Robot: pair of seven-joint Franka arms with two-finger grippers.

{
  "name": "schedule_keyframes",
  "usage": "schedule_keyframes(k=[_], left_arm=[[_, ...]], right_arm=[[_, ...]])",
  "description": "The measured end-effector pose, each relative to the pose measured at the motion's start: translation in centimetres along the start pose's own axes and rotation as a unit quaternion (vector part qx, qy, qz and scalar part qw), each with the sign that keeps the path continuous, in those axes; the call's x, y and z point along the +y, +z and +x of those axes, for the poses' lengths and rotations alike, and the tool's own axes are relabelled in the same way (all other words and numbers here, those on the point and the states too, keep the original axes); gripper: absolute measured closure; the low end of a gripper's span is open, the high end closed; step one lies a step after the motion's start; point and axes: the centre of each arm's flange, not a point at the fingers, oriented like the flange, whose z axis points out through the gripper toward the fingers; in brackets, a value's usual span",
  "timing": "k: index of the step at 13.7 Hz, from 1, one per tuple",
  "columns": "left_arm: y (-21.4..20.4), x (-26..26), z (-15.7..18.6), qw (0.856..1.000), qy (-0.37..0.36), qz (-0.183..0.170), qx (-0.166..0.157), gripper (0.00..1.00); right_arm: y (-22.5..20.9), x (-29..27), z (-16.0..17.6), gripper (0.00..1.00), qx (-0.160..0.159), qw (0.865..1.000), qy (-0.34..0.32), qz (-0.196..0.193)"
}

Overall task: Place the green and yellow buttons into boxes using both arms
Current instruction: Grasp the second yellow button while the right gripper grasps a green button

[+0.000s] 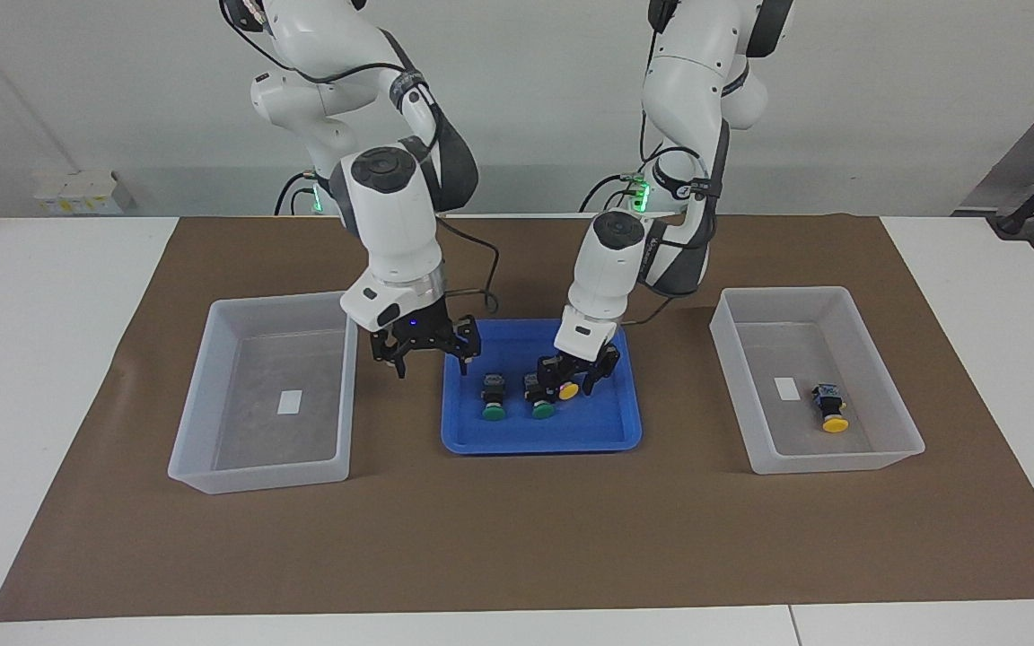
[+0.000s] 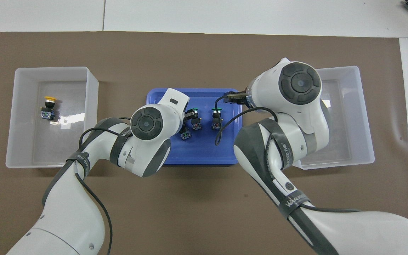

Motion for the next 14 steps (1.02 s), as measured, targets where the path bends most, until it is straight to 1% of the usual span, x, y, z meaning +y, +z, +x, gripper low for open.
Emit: schedule_keyframes(k=[1,2,4,5,6,10,11,14], left_arm=[[0.1,0.0,-0.1,1.000,0.000,0.000,0.000,0.36],[0.2,-0.1,-0.1,1.000,0.000,0.001,0.000,0.36],[0.2,-0.1,-0.1,1.000,-0.001,0.001,-0.001,0.52],[0.3,-0.2,-0.1,1.000,-0.001,0.002,-0.001,0.54],[0.3,-0.2,-0.1,1.000,-0.001,0.002,-0.001,0.58],[0.2,-0.5,0.2,1.000,-0.004,0.002,0.001,0.58],[0.2,-0.8,0.7,1.000,-0.008,0.003,0.003,0.58],[-1.0,-1.0,2.5,1.000,-0.017,0.007,0.004,0.58]], right_arm=[[0.9,-0.8,-0.4,0.00,0.003,1.000,-0.003,0.003],[1.8,-1.3,-0.7,0.00,0.006,1.000,-0.007,0.005],[3.7,-1.9,-1.8,0.00,0.007,1.000,-0.015,0.008],[4.6,-2.1,-2.6,0.00,0.008,1.000,-0.019,0.010],[5.3,-2.2,-3.1,0.00,0.011,1.000,-0.021,0.012],[7.4,-2.7,-4.4,0.00,0.019,0.999,-0.025,0.019],[7.8,-2.7,-4.7,0.00,0.021,0.999,-0.024,0.020],[9.0,-2.3,-5.5,0.00,0.017,0.999,-0.024,0.018]])
